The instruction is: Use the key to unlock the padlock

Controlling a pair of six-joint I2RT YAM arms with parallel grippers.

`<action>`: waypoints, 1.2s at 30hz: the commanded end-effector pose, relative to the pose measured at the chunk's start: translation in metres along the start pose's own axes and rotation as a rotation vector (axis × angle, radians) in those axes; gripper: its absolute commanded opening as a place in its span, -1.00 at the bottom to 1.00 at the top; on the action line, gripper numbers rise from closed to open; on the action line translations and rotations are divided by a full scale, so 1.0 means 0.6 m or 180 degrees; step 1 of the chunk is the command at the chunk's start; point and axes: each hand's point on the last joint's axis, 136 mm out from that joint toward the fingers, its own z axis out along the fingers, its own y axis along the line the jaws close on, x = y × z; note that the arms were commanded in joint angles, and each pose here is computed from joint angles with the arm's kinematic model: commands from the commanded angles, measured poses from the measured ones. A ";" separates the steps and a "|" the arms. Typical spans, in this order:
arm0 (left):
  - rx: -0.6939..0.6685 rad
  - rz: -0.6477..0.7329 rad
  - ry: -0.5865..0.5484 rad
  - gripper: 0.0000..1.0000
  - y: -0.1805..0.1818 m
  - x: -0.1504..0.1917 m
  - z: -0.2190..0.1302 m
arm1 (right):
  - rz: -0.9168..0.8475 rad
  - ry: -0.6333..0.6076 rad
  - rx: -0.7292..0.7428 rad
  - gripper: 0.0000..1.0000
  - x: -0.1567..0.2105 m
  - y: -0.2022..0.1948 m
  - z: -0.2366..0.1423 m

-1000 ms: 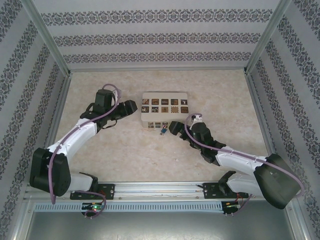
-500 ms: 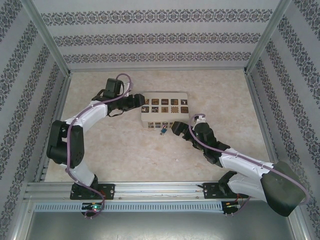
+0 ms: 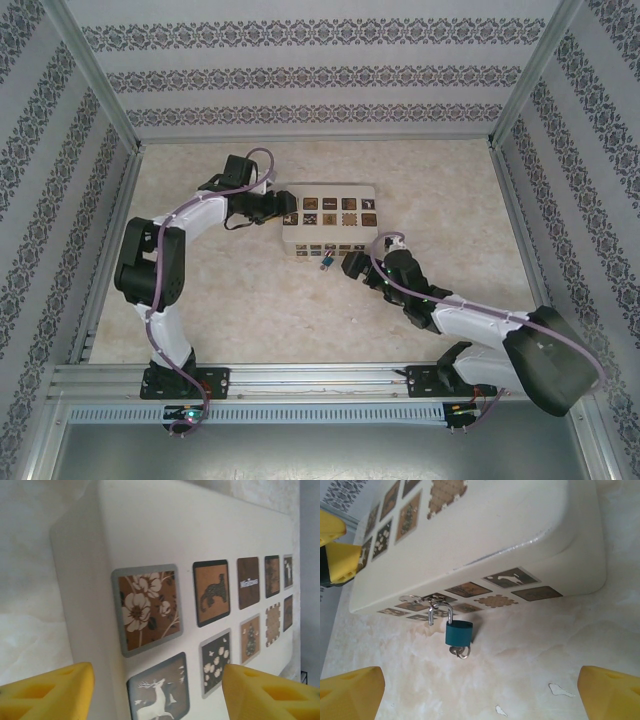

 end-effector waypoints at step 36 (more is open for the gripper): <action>-0.0031 -0.0357 0.0379 0.16 0.034 0.108 0.016 | -0.0127 0.0034 -0.0662 0.97 -0.130 0.091 0.121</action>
